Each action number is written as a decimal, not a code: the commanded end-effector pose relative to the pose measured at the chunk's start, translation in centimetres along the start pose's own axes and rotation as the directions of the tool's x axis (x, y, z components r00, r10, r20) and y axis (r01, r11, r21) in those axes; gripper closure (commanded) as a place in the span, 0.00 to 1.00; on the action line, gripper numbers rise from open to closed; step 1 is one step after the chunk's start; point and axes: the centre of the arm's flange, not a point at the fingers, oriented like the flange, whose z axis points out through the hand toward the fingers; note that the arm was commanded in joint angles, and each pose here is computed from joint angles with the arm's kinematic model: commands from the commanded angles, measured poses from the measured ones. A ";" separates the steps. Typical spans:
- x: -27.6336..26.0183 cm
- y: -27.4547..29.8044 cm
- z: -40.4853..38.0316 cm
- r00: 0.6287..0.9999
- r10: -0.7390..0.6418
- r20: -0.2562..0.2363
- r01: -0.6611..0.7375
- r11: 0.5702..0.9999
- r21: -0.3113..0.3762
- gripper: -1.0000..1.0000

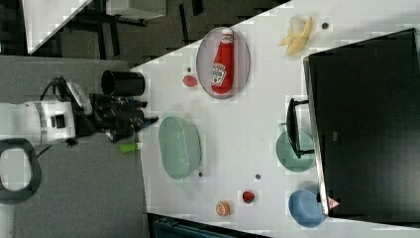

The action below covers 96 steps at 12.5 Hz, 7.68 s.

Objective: Drag strainer left to right.

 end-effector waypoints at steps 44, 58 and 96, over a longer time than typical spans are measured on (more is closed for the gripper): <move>-26.7 -15.6 38.5 0.741 0.669 0.065 -0.666 0.743 -0.065 0.00; -17.3 -8.1 38.2 0.764 0.644 0.036 -0.640 0.764 -0.078 0.00; 0.1 4.9 26.3 0.971 0.226 -0.081 -0.229 0.973 -0.034 0.00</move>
